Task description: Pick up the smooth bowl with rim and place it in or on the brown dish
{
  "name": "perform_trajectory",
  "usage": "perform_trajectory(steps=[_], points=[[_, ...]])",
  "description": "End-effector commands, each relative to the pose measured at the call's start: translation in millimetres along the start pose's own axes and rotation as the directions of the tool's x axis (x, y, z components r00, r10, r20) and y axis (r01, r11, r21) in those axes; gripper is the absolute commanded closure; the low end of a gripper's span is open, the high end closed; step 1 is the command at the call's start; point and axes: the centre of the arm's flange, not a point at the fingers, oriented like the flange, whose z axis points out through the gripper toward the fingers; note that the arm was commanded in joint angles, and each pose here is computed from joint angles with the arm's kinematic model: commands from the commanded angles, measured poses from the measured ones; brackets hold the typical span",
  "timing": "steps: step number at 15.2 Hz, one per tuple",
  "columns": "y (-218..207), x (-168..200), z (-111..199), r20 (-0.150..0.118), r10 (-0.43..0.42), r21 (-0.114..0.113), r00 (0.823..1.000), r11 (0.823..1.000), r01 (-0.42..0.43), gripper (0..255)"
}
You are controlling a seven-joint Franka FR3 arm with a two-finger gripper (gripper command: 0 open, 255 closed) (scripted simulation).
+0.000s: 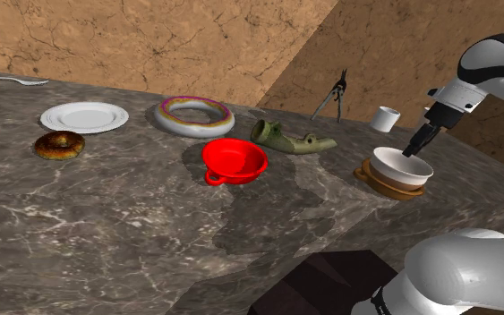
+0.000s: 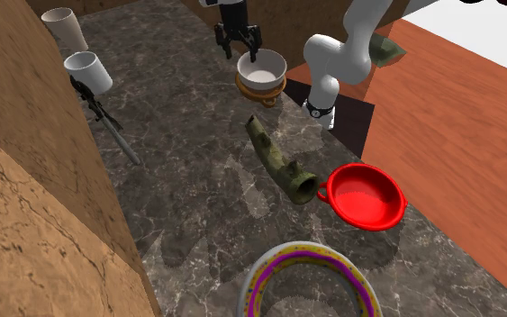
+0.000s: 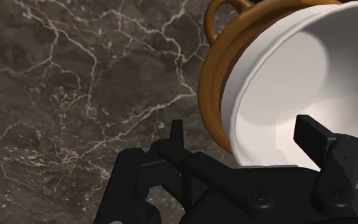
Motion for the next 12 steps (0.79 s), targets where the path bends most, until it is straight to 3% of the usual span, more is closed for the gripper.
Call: perform_trajectory(steps=[1,5,12], points=[[0,0,0,0.0,0.0,0.0,1.0,1.0,0.0,0],[0,0,-50,0.0,0.0,0.0,1.0,1.0,0.0,0],[0,0,-50,0.0,0.0,0.0,1.0,1.0,0.0,0]])
